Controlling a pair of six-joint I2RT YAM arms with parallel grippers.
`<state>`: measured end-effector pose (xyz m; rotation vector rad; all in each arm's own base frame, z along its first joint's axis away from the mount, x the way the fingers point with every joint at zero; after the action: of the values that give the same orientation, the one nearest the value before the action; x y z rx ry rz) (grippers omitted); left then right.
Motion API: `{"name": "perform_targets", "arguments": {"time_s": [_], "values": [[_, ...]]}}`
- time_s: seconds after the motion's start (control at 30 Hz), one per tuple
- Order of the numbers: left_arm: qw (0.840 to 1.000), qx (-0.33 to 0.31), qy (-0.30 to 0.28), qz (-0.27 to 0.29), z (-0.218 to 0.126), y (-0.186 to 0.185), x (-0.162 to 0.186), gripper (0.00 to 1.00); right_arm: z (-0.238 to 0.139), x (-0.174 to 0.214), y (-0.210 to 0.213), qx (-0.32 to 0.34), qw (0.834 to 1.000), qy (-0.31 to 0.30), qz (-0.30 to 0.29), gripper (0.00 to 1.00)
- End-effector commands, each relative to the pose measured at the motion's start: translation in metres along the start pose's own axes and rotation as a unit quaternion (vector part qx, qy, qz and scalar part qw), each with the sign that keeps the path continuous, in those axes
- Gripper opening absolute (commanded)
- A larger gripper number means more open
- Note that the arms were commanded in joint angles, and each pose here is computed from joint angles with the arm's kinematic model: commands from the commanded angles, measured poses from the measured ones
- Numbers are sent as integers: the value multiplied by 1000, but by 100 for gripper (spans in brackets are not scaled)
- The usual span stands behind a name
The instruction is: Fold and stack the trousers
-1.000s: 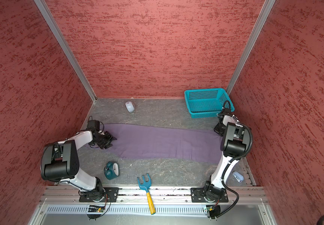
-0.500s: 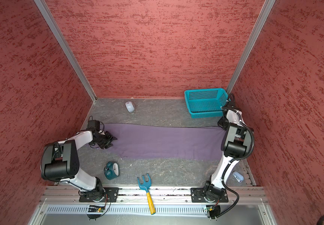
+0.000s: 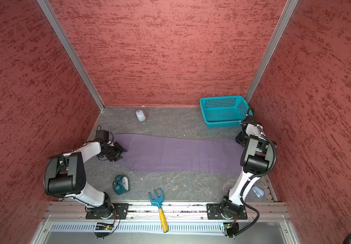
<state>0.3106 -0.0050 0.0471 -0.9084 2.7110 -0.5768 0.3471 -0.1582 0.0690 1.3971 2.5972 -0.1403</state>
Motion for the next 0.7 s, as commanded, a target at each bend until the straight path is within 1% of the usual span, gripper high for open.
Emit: {"name": "perform_targets", "arguments": {"time_s": [0.0, 0.13, 0.23, 0.3, 0.37, 0.4, 0.43, 0.47, 0.53, 0.6, 0.67], "values": [[999, -18, -13, 23, -9, -9, 1, 50, -21, 28, 6, -55, 998, 2, 1, 64], [998, -10, -23, 58, -15, -33, 5, 50, -8, 71, -7, -69, 997, 38, 10, 69], [996, -1, -29, 79, -21, -48, 8, 50, 6, 86, -16, -58, 997, 50, 12, 70], [996, 1, -31, 84, -25, -52, 10, 50, 12, 90, -16, -61, 997, 54, 15, 67], [996, 4, -31, 86, -27, -53, 12, 50, 19, 91, -15, -62, 996, 56, 18, 61], [996, 4, -31, 87, -28, -53, 13, 50, 23, 93, -14, -64, 996, 60, 19, 56], [996, 4, -31, 86, -28, -52, 14, 51, 27, 95, -12, -71, 995, 66, 20, 48], [996, 3, -29, 84, -28, -51, 15, 51, 30, 96, -9, -79, 994, 71, 21, 39], [996, 3, -29, 83, -28, -50, 16, 51, 37, 99, -3, -95, 992, 82, 26, 17], [996, 5, -27, 82, -28, -50, 18, 51, 38, 98, 2, -107, 991, 79, 30, 0], [996, 6, -28, 83, -30, -51, 18, 51, 29, 90, 4, -113, 991, 65, 31, 0]]}}
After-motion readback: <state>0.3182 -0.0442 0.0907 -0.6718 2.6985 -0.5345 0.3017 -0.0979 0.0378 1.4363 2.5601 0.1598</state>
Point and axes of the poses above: each gripper's point midway between its finger pads, its own z axis out along the fingers, its own y axis along the line the jaws close on, x = y × z, the point moved 2 cm from there along -z, back along the fingers, and after that the axes turned 10 degrees about z, right-handed, at the moved point
